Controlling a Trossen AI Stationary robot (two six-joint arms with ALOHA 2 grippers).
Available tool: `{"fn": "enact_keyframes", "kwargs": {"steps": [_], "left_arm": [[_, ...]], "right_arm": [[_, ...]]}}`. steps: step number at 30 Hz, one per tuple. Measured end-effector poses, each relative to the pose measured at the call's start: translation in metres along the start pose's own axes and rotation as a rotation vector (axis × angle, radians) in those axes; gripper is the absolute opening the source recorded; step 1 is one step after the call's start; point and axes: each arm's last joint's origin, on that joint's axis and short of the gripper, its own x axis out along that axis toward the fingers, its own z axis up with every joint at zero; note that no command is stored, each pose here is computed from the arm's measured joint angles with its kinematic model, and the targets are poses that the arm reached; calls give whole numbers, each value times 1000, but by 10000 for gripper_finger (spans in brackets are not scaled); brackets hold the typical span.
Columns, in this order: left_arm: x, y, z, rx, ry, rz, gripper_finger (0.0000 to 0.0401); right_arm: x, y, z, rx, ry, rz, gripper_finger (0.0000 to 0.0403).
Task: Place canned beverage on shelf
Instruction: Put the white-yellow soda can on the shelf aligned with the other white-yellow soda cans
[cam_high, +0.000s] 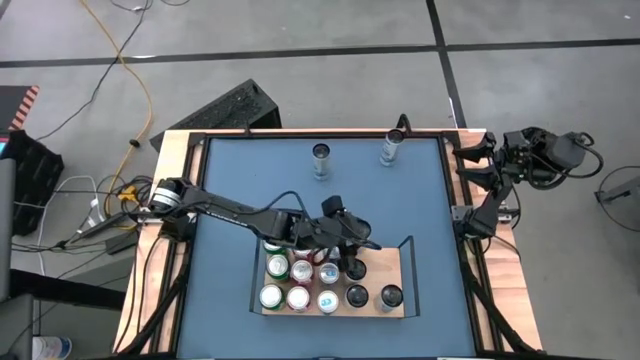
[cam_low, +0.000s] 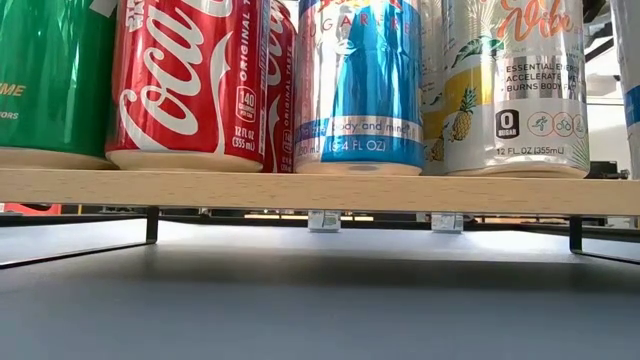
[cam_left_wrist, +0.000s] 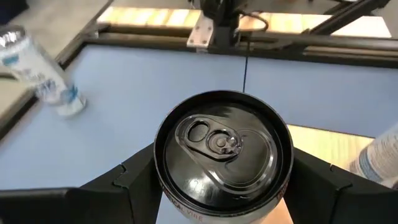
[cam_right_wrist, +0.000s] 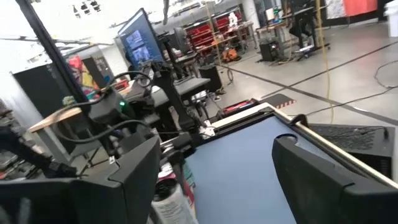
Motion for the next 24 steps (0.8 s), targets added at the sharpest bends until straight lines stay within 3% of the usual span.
{"fn": "enact_keyframes", "kwargs": {"steps": [7,24], "left_arm": [[-9,-11,6,12,-37,21,245],[-12,-11,0,21,13,44,245]], "right_arm": [[0,0,0,0,1,3,301],[0,0,0,-6,3,2,301]]}}
